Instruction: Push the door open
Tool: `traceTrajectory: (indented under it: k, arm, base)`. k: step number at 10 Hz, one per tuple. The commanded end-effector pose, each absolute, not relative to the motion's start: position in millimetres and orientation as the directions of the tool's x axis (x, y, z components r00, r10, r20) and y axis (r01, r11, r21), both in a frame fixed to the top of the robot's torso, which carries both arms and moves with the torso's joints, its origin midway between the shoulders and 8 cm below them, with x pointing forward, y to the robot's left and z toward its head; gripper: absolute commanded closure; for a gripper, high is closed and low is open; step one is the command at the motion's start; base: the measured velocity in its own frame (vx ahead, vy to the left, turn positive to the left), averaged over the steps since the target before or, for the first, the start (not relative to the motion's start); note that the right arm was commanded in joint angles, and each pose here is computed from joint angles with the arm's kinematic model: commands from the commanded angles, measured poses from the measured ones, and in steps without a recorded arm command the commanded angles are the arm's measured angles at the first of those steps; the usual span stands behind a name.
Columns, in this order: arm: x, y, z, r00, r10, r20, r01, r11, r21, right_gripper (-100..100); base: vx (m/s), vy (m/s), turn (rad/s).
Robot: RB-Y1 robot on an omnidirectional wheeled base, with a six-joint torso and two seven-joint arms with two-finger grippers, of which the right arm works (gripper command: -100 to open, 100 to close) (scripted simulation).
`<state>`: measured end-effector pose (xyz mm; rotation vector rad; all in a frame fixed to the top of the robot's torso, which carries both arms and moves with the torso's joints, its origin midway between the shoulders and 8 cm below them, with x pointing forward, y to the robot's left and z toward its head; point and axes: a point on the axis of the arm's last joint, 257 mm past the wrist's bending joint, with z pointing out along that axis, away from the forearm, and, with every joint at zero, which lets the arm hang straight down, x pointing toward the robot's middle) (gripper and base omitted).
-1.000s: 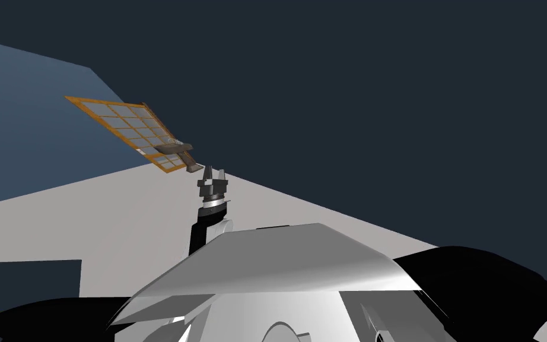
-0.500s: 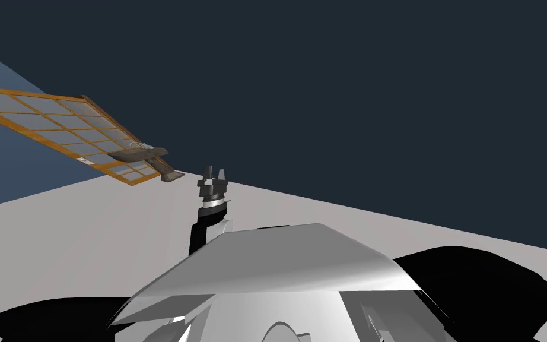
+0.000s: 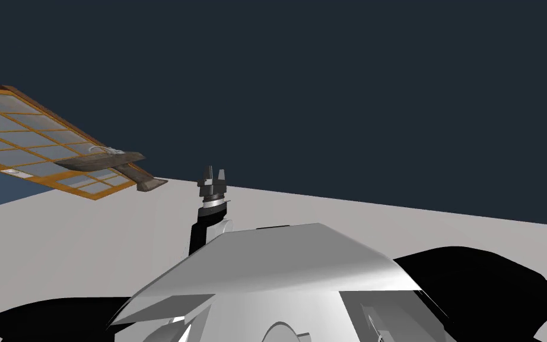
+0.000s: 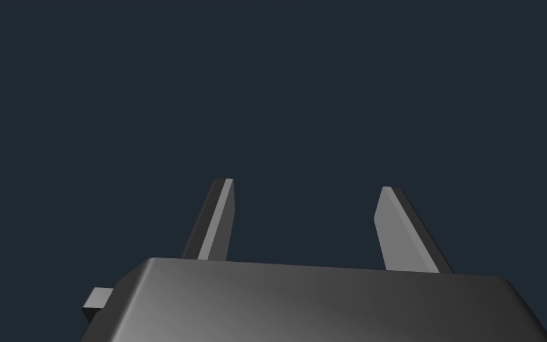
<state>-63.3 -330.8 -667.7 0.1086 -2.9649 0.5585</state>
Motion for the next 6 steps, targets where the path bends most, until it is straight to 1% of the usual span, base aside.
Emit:
traceTrajectory:
  k: [1, 2, 4, 6]
  arm:
    - [-78.0, -344.1, -663.0, -0.98, -0.075, 0.182, -0.141, 0.914, -0.379, -100]
    - [-91.4, -354.7, -659.7, -0.969, -0.1, 0.228, -0.186, 0.899, -0.397, -100]
    - [-97.6, -359.8, -657.9, -0.962, -0.112, 0.25, -0.208, 0.891, -0.404, -100]
    - [-115.4, -375.1, -651.6, -0.939, -0.143, 0.314, -0.273, 0.864, -0.423, -100]
  base:
    - [-0.024, 0.035, -0.264]
    - [-0.034, 0.034, -0.327]
    - [-0.027, 0.021, -0.125]
    - [-0.03, 0.021, -0.372]
